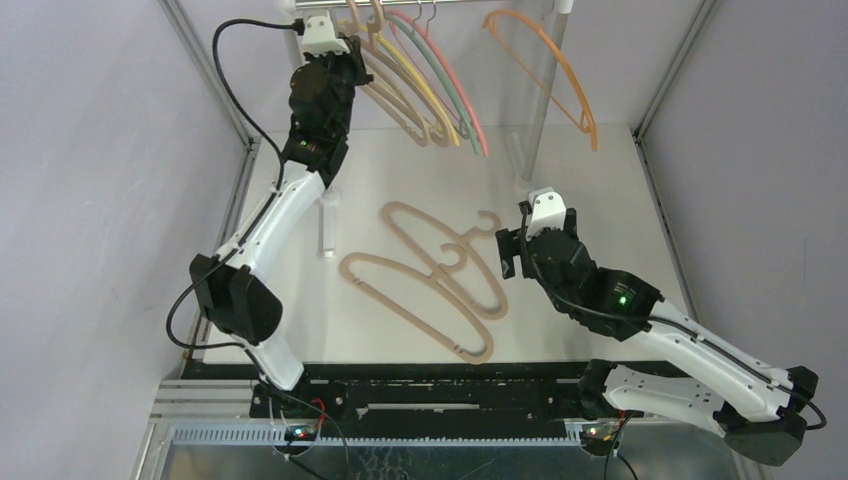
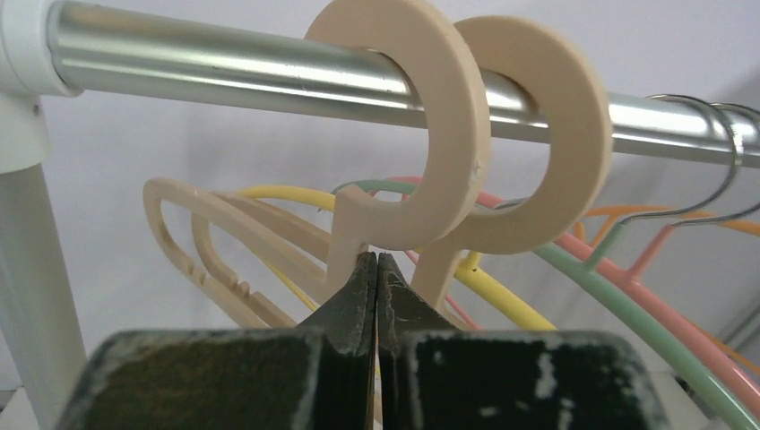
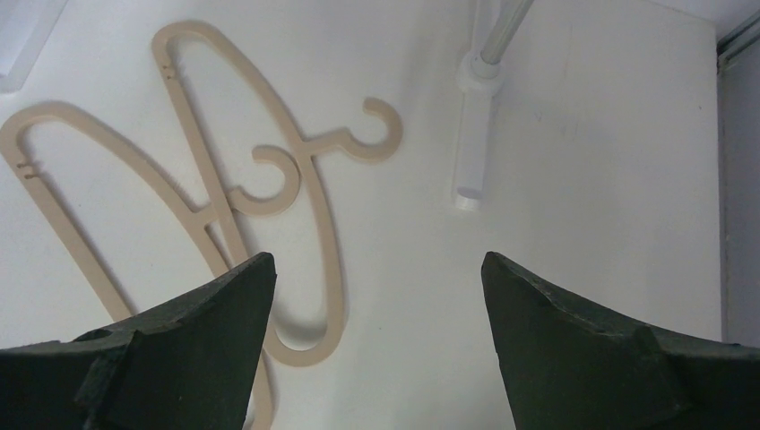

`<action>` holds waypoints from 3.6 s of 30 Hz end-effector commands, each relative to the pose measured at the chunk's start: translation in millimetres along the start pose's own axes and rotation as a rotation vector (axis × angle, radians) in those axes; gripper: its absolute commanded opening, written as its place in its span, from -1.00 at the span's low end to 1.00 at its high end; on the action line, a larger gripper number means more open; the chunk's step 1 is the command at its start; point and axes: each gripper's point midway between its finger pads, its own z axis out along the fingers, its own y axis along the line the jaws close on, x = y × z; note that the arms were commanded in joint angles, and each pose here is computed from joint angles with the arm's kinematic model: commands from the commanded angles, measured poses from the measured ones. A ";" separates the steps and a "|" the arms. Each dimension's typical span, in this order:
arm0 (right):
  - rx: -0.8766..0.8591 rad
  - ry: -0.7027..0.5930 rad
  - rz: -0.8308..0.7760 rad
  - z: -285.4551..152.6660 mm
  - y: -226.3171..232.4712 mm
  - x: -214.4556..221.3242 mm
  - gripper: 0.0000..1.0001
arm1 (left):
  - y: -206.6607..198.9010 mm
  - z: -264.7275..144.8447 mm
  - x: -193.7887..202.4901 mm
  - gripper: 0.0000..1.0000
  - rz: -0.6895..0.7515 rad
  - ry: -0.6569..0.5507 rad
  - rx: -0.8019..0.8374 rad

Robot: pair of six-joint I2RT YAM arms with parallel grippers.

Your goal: Organize the hangers

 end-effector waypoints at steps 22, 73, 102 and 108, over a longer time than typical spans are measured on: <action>-0.062 0.034 0.029 27.7 16.3 8.5 0.83 | -2.8 -7.1 -31.7 -0.99 0.141 -0.065 -0.026; -0.044 0.039 0.087 32.5 -2.4 14.8 0.82 | -38.3 51.9 0.3 -0.99 0.082 -0.053 0.187; -0.001 0.024 0.144 30.0 -16.0 13.9 0.82 | -205.7 15.1 50.4 -0.93 -0.206 0.069 0.889; -0.005 0.031 0.153 33.6 -13.9 15.1 0.82 | -247.1 -25.9 40.5 -0.93 -0.277 0.100 1.079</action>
